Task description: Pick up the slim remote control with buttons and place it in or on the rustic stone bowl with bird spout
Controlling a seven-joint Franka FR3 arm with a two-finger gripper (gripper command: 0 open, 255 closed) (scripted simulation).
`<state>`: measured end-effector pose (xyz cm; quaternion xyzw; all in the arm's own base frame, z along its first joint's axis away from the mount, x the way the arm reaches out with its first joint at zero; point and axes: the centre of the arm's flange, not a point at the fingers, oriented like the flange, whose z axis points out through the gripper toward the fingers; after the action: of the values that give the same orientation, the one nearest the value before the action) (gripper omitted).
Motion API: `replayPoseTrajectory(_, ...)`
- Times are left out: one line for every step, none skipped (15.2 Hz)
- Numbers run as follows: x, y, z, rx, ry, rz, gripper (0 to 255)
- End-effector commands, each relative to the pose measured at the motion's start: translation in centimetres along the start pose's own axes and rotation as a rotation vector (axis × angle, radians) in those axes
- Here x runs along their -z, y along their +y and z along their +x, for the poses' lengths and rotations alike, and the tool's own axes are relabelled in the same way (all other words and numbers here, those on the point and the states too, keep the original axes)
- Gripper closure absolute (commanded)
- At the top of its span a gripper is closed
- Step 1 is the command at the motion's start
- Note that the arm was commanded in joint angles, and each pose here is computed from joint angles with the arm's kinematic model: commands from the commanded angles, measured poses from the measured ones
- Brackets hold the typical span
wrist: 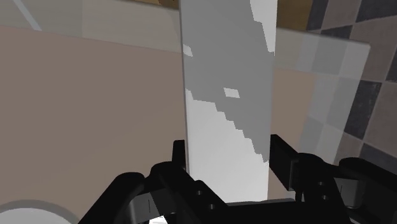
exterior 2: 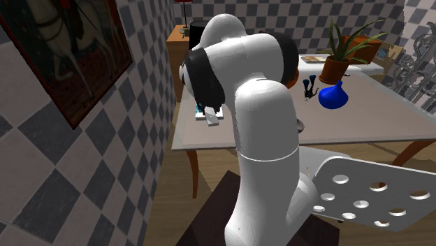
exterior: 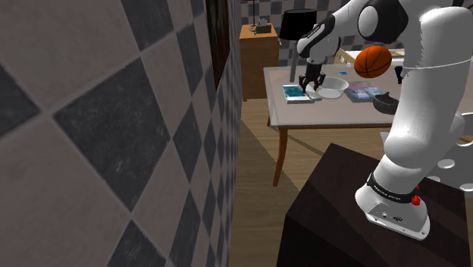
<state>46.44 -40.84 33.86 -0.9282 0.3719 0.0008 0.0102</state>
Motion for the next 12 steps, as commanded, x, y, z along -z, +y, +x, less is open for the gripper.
replayPoseTrajectory(1.2,-0.1,0.1,0.000,0.000,0.000,255)
replayPoseTrajectory(1.7,-0.1,0.0,0.000,0.000,0.000,255)
replayPoseTrajectory(2.2,-0.2,0.0,0.000,0.000,0.000,255)
replayPoseTrajectory(2.5,-0.2,0.0,0.000,0.000,0.000,255)
replayPoseTrajectory(2.5,1.1,-0.2,0.000,0.000,0.000,255)
replayPoseTrajectory(2.6,2.4,-0.5,0.000,0.000,0.000,255)
replayPoseTrajectory(2.6,3.7,-0.8,0.000,0.000,0.000,255)
replayPoseTrajectory(2.6,5.0,-1.0,0.000,0.000,0.000,255)
replayPoseTrajectory(2.7,6.3,-1.3,0.000,0.000,0.000,255)
replayPoseTrajectory(2.7,7.6,-1.6,0.000,0.000,0.000,255)
replayPoseTrajectory(2.8,8.9,-1.9,0.000,0.000,0.000,255)
replayPoseTrajectory(2.8,10.2,-2.1,0.000,0.000,0.000,255)
